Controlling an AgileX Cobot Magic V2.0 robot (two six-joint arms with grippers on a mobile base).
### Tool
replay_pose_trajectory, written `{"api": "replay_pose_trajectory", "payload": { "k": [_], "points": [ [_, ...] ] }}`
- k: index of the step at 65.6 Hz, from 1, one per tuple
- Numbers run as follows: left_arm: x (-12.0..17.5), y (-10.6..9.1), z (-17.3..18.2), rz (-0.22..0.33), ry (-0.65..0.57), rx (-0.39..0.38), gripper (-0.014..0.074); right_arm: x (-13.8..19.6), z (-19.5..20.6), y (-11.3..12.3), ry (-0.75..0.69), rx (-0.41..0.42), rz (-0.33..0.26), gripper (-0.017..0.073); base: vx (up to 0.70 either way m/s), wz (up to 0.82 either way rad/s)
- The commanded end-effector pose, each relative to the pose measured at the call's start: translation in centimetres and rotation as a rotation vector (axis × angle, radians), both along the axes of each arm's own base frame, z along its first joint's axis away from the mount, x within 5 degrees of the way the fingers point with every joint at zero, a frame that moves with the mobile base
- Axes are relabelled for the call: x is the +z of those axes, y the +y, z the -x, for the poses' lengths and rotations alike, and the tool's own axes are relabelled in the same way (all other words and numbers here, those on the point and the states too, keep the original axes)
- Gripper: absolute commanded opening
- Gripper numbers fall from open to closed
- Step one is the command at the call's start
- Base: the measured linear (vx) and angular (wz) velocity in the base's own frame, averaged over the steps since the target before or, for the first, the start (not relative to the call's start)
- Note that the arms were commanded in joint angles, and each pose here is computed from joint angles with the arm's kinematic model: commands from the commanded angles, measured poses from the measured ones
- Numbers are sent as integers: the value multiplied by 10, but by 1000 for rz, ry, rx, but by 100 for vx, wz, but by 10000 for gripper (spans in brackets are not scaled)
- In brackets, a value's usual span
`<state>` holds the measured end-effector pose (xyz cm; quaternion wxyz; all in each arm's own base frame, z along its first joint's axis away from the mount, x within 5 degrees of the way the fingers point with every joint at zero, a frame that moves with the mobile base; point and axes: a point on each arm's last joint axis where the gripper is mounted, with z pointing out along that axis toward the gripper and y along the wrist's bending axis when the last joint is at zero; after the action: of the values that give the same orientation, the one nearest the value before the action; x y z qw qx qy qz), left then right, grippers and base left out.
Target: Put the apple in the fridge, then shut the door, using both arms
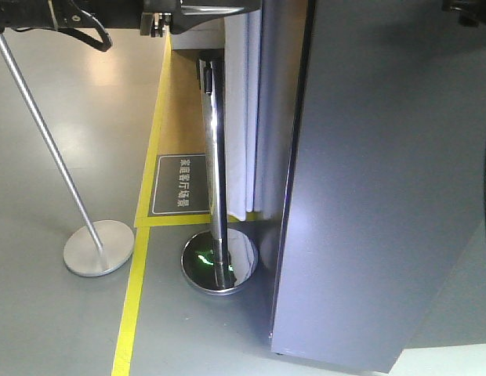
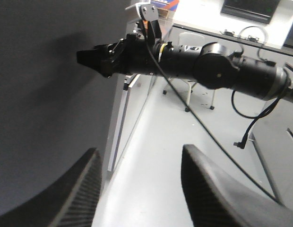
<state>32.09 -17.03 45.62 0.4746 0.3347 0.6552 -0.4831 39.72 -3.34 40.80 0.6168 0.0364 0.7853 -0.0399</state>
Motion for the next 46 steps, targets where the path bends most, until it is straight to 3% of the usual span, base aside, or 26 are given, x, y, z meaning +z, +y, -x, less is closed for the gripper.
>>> {"api": "replay_pose_trajectory", "payload": {
  "k": [1, 20, 34, 46],
  "points": [
    [21, 6, 8, 7, -75, 78, 377, 28, -13, -3, -142, 3, 28, 487, 0, 0],
    [25, 23, -8, 36, -96, 236, 377, 25, -49, -8, -55, -18, 24, 487, 0, 0],
    [25, 42, -15, 32, -95, 285, 377, 23, -54, -9, -36, -16, 46, 487, 0, 0],
    [25, 53, -19, 28, -95, 313, 364, 42, -38, -6, -50, -10, 76, 476, 0, 0]
  ]
}}
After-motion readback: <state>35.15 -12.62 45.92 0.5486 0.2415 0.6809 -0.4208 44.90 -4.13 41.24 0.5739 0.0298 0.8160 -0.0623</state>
